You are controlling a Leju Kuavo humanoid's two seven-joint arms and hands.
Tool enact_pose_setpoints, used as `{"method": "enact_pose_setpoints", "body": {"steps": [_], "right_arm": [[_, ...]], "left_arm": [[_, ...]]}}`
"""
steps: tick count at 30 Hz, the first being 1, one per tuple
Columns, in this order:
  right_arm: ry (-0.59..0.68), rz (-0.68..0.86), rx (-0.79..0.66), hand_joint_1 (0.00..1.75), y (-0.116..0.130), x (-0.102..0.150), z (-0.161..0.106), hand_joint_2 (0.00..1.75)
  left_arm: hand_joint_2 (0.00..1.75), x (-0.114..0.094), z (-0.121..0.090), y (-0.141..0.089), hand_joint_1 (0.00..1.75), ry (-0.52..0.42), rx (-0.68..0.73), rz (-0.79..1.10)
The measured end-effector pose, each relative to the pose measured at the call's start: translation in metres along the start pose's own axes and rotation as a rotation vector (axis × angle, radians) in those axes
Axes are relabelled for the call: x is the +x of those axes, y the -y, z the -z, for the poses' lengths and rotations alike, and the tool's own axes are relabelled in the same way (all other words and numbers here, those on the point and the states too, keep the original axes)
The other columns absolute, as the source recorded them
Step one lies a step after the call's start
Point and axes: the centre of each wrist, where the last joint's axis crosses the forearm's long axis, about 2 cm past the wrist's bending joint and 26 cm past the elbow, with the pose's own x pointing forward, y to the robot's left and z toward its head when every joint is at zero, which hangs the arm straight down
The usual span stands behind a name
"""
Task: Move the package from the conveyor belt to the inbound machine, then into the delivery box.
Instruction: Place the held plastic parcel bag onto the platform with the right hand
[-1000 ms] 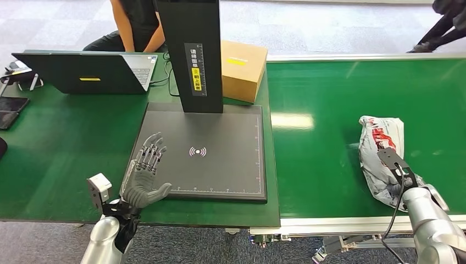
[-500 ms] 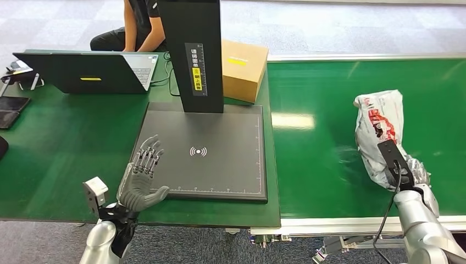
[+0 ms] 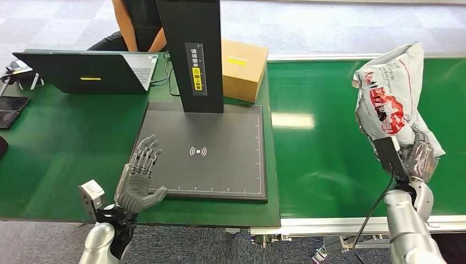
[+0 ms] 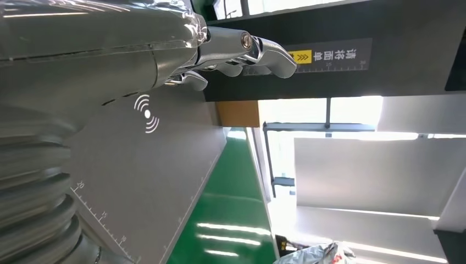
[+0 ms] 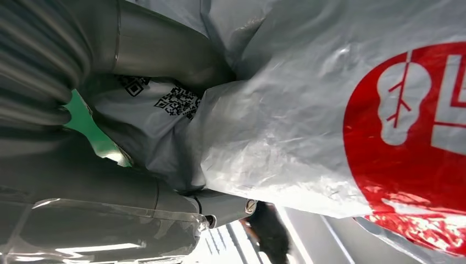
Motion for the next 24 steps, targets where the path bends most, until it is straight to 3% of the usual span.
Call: {"method": "enact_pose_setpoints", "body": {"steps": [7,16,24], "right_arm": [[0.273,-0.128,0.134,1.75,-0.011,0.046,-0.006,1.75],[0.668,-0.209,0.273,1.75,-0.033,0.136,0.003,1.75],[0.947,-0.23,0.363,1.75,-0.049,0.211,0.016,1.75]], "left_arm": [[1.75,0.001,0.003,-0.003,0.0,0.058,0.032,0.015],[1.75,0.005,0.008,-0.007,0.0,0.117,0.066,-0.002],[1.75,0.007,0.009,-0.008,0.0,0.152,0.076,-0.007]]}}
